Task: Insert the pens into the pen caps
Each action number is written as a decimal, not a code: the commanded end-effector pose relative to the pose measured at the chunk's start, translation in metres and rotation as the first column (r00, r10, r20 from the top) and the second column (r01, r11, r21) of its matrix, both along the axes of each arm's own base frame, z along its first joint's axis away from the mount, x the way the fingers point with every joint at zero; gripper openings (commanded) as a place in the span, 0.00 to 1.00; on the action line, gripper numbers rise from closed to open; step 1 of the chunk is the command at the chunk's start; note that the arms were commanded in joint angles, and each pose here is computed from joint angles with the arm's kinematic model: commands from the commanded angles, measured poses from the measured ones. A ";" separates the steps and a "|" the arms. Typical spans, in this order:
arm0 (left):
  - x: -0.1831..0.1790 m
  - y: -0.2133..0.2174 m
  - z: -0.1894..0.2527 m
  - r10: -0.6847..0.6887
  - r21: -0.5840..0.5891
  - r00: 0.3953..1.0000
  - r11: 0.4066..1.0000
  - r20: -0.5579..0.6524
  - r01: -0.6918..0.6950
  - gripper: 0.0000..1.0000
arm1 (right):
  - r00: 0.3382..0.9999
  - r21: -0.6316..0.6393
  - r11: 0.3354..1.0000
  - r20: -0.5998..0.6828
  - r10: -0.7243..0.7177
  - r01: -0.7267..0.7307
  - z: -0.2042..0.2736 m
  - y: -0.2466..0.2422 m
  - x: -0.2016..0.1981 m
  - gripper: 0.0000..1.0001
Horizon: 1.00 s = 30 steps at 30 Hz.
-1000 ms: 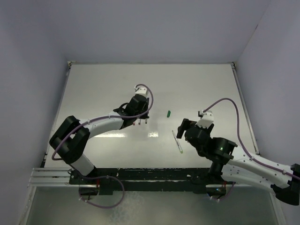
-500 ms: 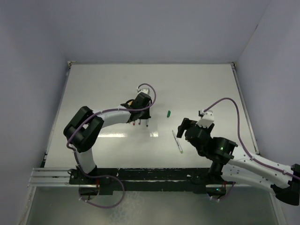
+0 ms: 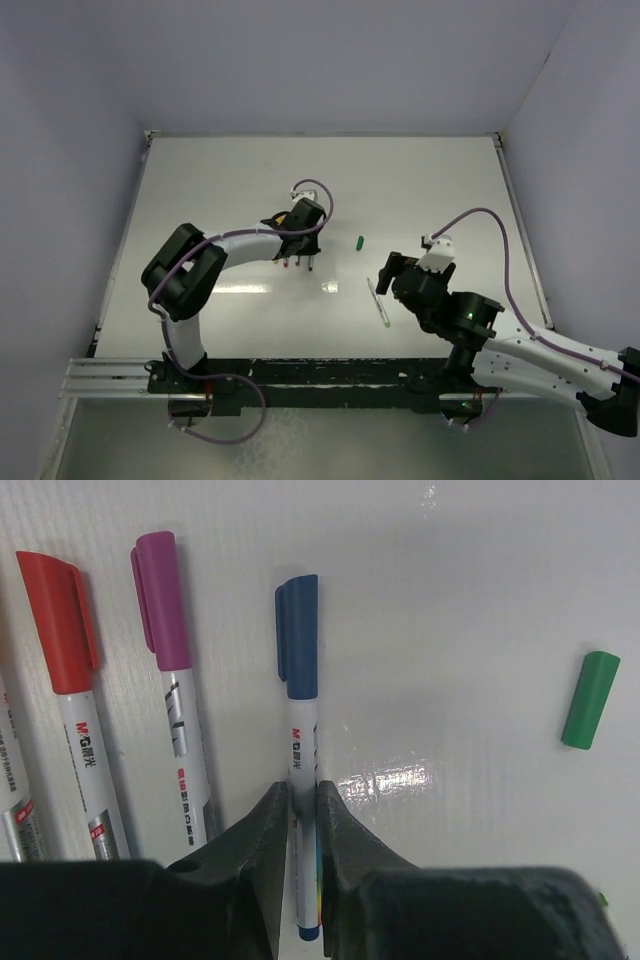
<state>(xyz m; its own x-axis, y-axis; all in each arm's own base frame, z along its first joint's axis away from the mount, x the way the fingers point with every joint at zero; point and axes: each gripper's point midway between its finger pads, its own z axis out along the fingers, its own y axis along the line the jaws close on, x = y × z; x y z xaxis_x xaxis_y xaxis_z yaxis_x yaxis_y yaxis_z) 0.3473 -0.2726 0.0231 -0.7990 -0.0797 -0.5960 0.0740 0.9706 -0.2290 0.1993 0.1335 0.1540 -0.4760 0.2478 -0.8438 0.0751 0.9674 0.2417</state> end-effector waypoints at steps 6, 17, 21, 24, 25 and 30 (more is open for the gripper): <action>0.017 0.000 0.019 0.027 0.010 0.998 1.000 0.052 -0.027 0.27 | 0.998 0.027 0.999 0.049 -0.039 0.038 0.018 0.000 0.008 1.00; 0.018 -0.013 0.085 -0.030 -0.106 0.986 0.993 0.166 0.048 0.30 | 0.998 0.012 0.999 0.059 -0.035 0.034 0.018 0.003 0.011 1.00; 0.006 -0.016 0.105 -0.056 -0.175 0.979 0.980 0.194 0.090 0.30 | 0.998 -0.005 1.000 0.065 -0.018 0.018 0.018 0.005 0.013 0.95; -0.009 -0.018 0.109 -0.079 -0.223 0.975 0.967 0.206 0.125 0.31 | 0.998 -0.018 1.000 0.063 -0.019 0.020 0.017 0.004 0.013 0.71; -0.016 -0.018 0.107 -0.088 -0.230 0.974 0.964 0.208 0.136 0.31 | 0.998 -0.016 1.000 0.064 -0.021 0.022 0.017 0.004 0.013 0.65; -0.061 -0.040 0.103 -0.162 -0.223 0.953 0.949 0.256 0.221 0.32 | 0.997 -0.040 0.998 0.067 -0.042 0.045 0.020 0.000 0.018 0.66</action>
